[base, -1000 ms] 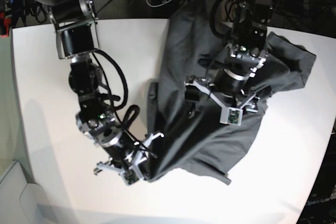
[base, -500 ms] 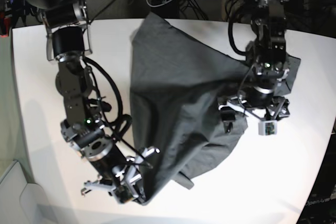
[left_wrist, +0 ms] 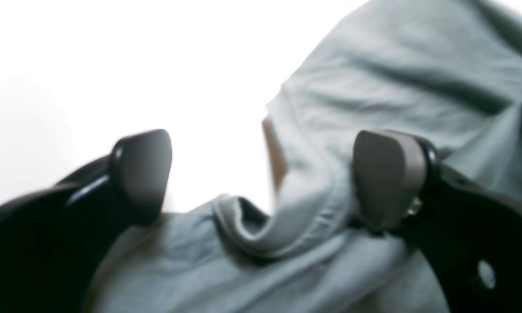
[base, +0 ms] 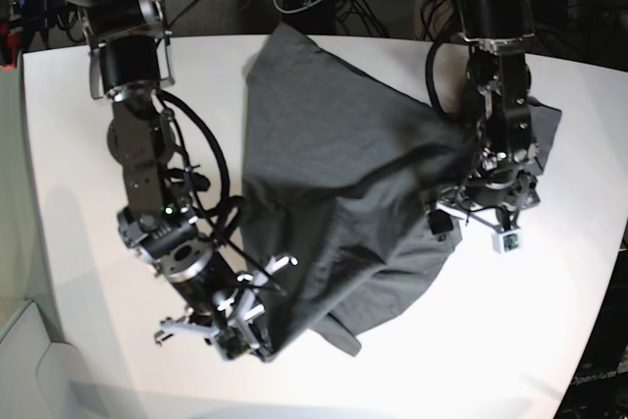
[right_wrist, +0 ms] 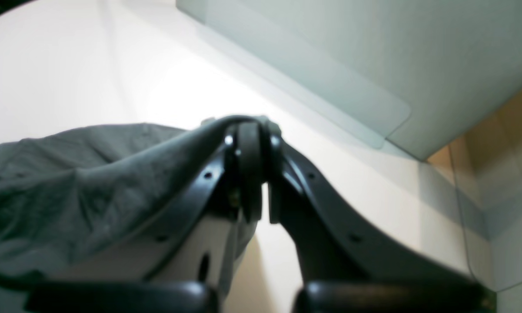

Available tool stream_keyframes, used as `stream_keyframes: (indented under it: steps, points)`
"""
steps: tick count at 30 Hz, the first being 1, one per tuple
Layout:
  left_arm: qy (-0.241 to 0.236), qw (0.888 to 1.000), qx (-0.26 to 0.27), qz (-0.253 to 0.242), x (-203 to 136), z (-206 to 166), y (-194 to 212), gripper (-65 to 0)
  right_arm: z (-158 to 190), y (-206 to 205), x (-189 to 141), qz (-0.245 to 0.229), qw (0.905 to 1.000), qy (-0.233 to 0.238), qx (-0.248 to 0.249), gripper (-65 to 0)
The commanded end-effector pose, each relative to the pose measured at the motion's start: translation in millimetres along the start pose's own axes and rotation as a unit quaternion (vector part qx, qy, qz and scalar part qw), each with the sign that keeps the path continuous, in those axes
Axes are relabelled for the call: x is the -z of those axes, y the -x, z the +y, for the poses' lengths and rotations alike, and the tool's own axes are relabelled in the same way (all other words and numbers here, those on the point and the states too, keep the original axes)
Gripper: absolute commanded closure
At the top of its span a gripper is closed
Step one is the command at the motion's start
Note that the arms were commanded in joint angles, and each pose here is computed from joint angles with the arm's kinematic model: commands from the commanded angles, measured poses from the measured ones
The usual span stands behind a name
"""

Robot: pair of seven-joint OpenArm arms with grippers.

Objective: Layout the t-shirt on the table in an organized manner, then fold the t-shirt properly
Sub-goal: 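Move the left gripper along the t-shirt edge and regrasp it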

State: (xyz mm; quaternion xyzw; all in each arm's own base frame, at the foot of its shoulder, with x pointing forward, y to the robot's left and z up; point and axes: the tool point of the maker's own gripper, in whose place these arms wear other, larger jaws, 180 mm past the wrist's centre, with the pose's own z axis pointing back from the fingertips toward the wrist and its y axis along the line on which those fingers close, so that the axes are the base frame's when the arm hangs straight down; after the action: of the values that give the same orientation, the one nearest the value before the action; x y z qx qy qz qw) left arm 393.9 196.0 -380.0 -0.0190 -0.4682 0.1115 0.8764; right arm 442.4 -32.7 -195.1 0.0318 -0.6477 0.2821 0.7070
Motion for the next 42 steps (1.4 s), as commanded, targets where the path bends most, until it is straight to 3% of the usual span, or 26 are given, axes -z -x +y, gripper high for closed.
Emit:
stream_keyframes:
  steps: [1,13,20,28,30,34,40,42]
  points:
    - [0.011,0.999,-0.002,-0.036,2,-8,-27,-65.0,-7,-27,0,-0.043,0.999,0.008,-0.001,0.0]
    - [0.02,1.0,-0.02,0.013,20,-22,5,-65.0,-6,-23,-2,-0.04,0.9992,0.007,0.0,0.0]
    - [0.055,0.995,-0.088,0.013,19,-30,2,-65.0,-6,-23,-2,-0.039,0.9992,0.007,0.0,0.0]
    - [0.062,0.993,-0.1,0.004,19,-27,-8,-63.6,-4,-22,-2,-0.038,0.9993,0.006,0.0,0.0]
    - [0.062,0.993,-0.101,0.003,22,-28,-11,-57.1,-3,-19,-3,-0.035,0.9994,0.005,0.002,0.0]
    - [0.058,0.992,-0.11,0.027,33,-27,0,-37.6,-1,-17,-3,-0.033,0.9995,0.003,0.003,0.0]
    - [0.058,0.992,-0.113,0.025,35,-27,-4,-2.9,-2,-17,-3,-0.032,0.9995,0.004,0.003,0.0]
    - [0.057,0.992,-0.108,0.013,32,-24,-14,0.0,-5,-17,-3,-0.032,0.9995,0.008,-0.001,0.0]
